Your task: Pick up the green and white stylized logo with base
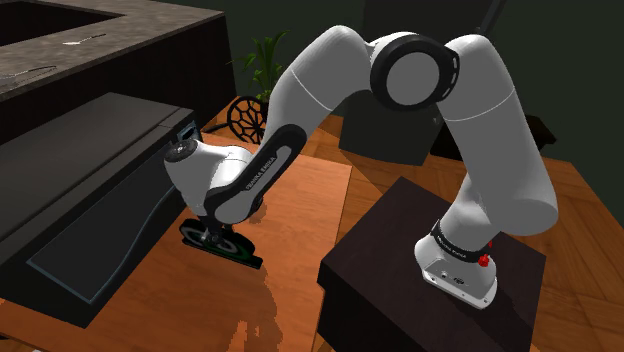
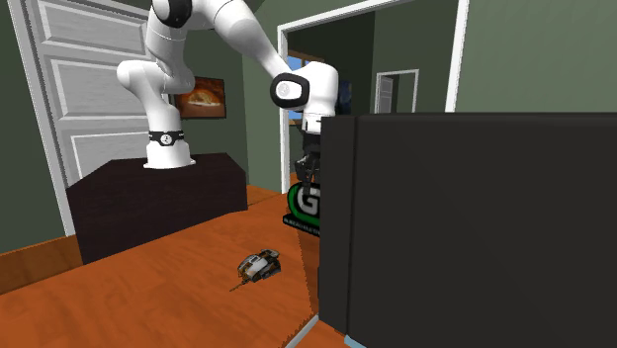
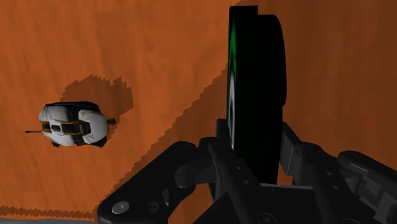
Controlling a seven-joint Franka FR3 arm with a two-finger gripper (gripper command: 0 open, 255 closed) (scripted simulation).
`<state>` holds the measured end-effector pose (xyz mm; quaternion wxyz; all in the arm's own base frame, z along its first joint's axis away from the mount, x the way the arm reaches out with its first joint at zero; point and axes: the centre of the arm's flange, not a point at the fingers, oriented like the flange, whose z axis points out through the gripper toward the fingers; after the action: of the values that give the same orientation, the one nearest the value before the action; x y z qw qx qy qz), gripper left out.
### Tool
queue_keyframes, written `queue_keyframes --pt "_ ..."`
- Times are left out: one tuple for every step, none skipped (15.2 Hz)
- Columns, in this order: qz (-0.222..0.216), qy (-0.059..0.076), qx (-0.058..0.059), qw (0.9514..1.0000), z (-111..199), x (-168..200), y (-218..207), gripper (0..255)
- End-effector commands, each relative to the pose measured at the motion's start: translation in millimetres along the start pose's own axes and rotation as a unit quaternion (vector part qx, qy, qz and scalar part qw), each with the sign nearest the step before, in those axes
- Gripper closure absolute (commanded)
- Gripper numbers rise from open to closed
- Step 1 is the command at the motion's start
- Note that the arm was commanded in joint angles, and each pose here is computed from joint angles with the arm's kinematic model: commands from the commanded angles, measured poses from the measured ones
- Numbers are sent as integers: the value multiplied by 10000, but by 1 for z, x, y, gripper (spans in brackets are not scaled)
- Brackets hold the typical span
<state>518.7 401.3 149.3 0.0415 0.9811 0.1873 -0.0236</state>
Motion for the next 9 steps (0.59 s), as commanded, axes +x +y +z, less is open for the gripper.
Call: queue_keyframes --pt "11 -9 -7 10000 1 0 2 255" --pt "11 -9 -7 10000 1 -1 2 255" --pt "11 -9 -8 10000 2 0 1 255" --pt "11 -9 -8 10000 1 1 2 255" --pt "11 -9 -8 10000 -4 0 2 255" --pt "11 -9 -8 10000 -9 0 2 255" --pt "11 -9 -8 10000 -14 0 3 255" --pt "11 -9 -8 10000 -20 -1 3 255" --pt "11 -9 -8 10000 -25 -1 4 255"
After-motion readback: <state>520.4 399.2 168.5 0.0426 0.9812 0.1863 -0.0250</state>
